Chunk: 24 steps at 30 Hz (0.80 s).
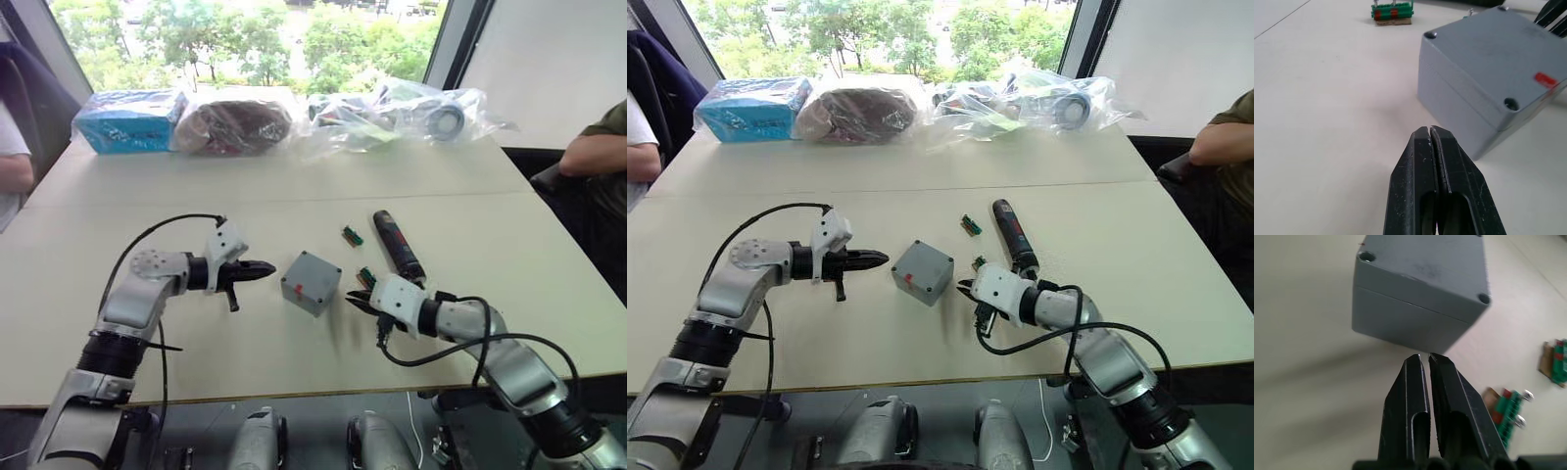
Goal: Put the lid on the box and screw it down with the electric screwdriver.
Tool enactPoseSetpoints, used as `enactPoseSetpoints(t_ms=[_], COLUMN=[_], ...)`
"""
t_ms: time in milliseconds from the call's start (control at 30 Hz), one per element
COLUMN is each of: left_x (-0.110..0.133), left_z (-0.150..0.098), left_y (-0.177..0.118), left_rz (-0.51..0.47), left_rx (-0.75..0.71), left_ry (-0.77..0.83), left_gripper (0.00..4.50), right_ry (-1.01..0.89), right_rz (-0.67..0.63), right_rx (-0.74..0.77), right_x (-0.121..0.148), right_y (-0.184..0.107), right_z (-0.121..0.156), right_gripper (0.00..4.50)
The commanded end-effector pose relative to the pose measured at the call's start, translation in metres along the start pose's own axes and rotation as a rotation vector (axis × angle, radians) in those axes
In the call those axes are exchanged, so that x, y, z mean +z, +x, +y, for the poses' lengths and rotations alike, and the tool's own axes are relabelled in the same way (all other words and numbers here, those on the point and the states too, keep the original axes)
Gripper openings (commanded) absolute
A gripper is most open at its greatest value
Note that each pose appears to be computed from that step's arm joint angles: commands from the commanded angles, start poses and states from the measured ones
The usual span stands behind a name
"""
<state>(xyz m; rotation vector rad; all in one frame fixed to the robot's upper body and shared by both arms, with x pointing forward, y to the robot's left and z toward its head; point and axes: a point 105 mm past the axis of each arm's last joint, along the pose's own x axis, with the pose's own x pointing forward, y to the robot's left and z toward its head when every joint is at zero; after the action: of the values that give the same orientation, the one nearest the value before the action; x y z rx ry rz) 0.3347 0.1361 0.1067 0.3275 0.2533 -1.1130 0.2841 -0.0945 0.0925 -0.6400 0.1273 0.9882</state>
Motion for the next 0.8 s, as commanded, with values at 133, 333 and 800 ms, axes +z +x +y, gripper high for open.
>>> enactPoseSetpoints(t_ms=[133,333,800], left_x=[0.001,-0.009,-0.005], left_z=[-0.015,-0.030,-0.044], left_y=[0.017,0.007,-0.027], left_rz=[-0.008,0.014,0.037], left_rx=[-0.048,-0.120,-0.127], left_ry=[0.044,-0.013,-0.033], left_gripper=[0.00,0.00,0.00], right_ry=[-0.034,-0.080,-0.094], right_rz=[-0.022,-0.036,-0.077], right_rx=[-0.027,0.047,0.219], right_x=[0.014,0.020,0.031], right_y=[0.013,0.025,0.038], right_z=[-0.008,-0.001,0.020], right_gripper=[0.12,0.12,0.12])
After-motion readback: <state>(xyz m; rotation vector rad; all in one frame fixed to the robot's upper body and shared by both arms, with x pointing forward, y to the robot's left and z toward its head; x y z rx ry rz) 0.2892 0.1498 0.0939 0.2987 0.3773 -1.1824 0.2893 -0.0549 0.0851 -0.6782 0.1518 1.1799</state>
